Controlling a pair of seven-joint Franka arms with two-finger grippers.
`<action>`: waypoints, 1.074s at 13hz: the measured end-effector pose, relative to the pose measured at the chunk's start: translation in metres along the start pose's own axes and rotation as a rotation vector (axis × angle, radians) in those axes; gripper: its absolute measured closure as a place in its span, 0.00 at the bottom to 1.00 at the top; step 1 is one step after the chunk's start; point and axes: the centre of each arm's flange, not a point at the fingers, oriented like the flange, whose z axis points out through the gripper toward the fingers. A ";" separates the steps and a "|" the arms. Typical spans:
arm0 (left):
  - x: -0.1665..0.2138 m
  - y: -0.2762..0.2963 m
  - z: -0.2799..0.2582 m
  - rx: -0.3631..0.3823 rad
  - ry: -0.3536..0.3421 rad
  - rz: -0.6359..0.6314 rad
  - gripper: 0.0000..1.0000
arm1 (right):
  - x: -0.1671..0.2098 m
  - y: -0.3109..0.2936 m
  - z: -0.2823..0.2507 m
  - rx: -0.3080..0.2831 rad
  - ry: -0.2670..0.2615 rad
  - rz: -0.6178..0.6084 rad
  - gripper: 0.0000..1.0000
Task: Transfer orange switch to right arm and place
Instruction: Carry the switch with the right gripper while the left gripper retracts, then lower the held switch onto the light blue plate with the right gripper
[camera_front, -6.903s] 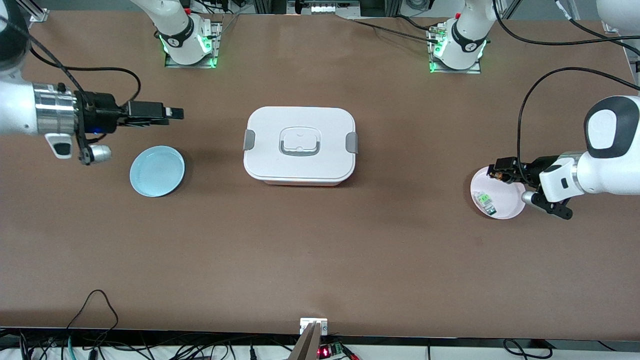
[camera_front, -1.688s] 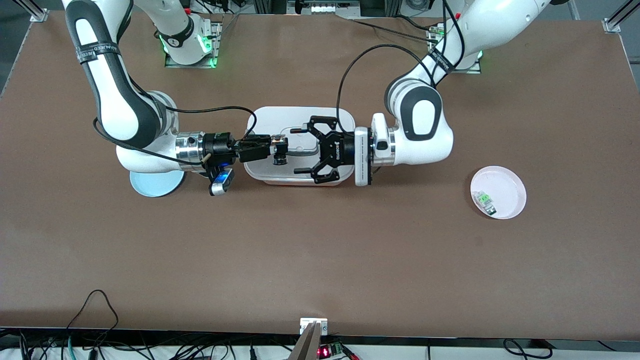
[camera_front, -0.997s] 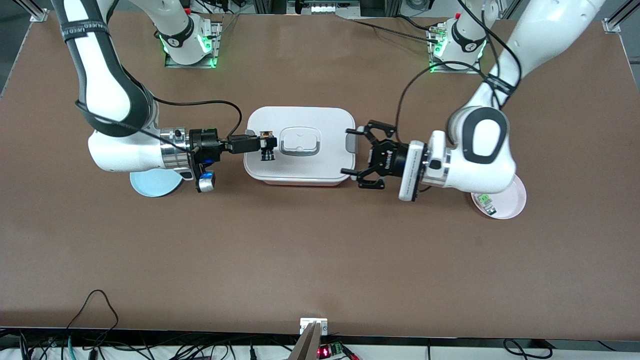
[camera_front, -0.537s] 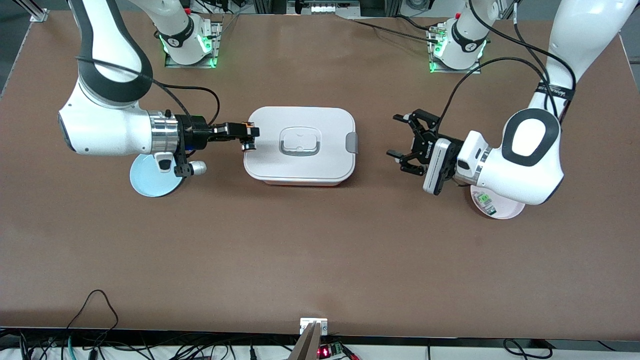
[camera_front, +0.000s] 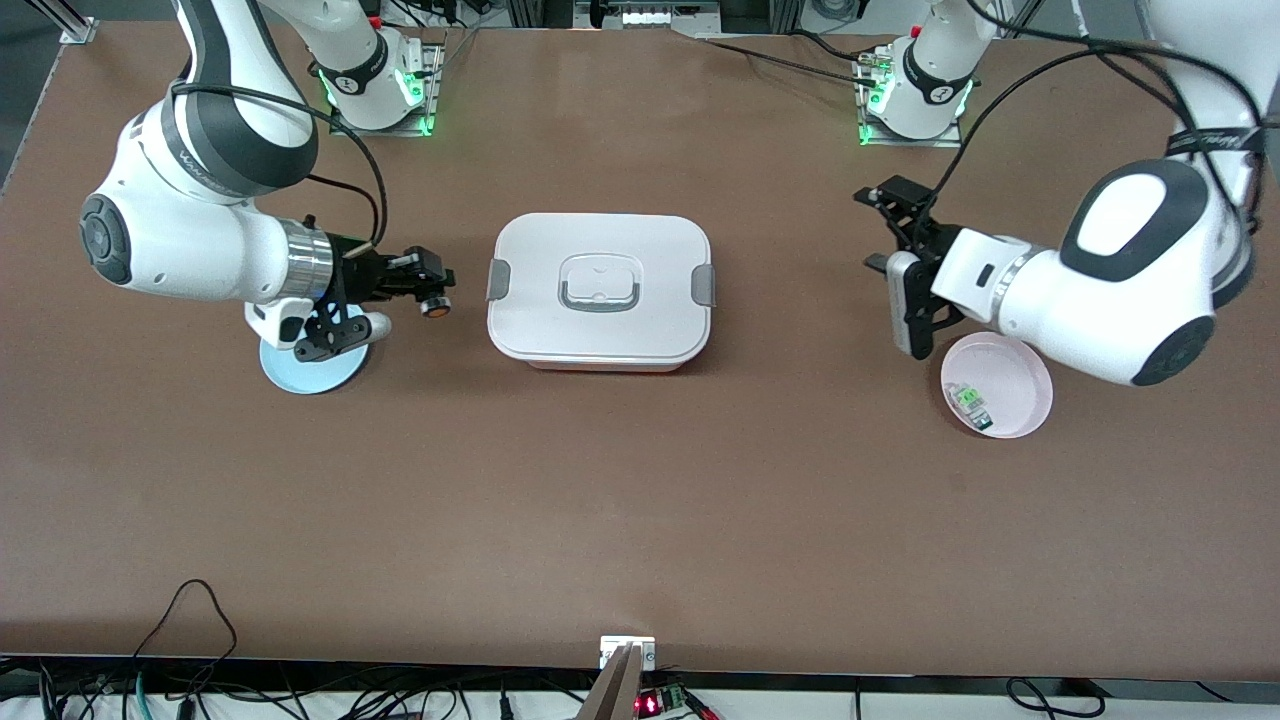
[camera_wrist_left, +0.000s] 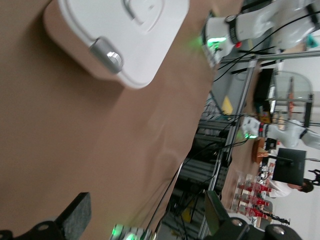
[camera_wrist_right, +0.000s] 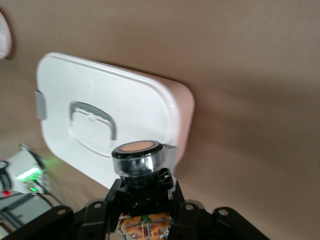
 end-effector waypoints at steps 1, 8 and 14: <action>-0.009 0.003 -0.013 0.063 -0.030 -0.067 0.00 | -0.001 0.013 -0.003 -0.040 -0.004 -0.047 0.58; -0.033 -0.008 -0.079 0.550 -0.021 -0.456 0.00 | -0.006 0.086 -0.012 -0.350 -0.118 -0.395 0.58; -0.032 -0.002 -0.102 0.779 0.164 -0.534 0.00 | -0.016 0.168 0.007 -0.409 -0.146 -0.653 0.58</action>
